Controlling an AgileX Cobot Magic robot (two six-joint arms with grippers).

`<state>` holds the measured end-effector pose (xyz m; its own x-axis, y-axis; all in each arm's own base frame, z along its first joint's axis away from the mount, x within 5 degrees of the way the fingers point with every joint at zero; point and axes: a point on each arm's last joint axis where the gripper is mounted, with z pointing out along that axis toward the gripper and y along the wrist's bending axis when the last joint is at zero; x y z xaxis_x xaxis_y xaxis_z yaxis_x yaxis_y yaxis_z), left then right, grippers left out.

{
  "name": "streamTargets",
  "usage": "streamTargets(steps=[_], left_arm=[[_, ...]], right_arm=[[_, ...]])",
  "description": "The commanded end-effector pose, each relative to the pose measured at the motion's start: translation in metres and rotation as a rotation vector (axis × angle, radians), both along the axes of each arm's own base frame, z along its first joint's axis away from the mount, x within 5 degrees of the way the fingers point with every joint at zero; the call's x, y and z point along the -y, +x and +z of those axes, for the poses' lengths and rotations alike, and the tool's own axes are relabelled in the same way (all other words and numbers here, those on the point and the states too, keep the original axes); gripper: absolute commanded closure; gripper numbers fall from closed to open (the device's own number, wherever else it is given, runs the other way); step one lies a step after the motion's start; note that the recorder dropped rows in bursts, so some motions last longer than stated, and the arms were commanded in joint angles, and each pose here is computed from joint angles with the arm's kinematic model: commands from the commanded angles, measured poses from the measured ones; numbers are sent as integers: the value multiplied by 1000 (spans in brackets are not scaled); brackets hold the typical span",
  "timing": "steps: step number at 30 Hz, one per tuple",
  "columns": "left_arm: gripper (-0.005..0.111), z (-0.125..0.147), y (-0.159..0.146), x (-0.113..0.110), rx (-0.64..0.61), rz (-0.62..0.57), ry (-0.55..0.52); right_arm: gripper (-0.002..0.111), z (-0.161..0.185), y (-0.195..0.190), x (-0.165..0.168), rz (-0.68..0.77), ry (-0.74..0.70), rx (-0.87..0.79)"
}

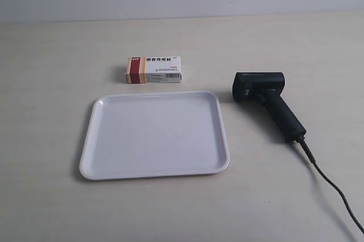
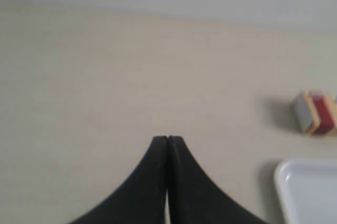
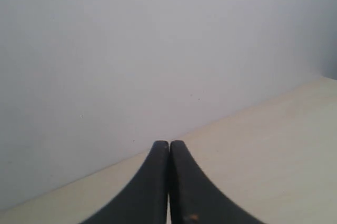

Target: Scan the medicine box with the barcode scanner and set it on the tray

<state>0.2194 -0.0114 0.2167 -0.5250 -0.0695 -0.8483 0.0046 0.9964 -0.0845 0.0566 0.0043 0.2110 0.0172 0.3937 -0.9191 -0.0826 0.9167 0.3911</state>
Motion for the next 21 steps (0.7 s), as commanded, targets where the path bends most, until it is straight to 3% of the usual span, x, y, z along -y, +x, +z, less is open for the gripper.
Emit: streamTargets(steps=[1,4,8,9,12,15,17,19,21], left_arm=[[107,-30,54,30,-322,-178,161],[107,-41,79,64,-482,-344,273],[107,-39,102,108,-593,-723,304],[107,-35,105,120,-578,-862,258],[107,-23,123,136,-423,-1059,184],[107,-23,143,143,-237,-1014,155],[104,-30,152,144,-163,-1001,193],[92,-38,159,144,-137,-952,191],[71,-48,168,142,-129,-857,176]], right_arm=[[108,-1,0,0,-7,-2,5],[108,-1,0,0,-7,-2,5],[108,-1,0,0,-7,-2,5],[108,-1,0,0,-7,-2,5],[108,-1,0,0,-7,-2,5],[108,-1,0,0,-7,-12,6],[108,-1,0,0,-8,-22,6],[108,-1,0,0,-8,-26,7],[108,-1,0,0,-8,-28,7]])
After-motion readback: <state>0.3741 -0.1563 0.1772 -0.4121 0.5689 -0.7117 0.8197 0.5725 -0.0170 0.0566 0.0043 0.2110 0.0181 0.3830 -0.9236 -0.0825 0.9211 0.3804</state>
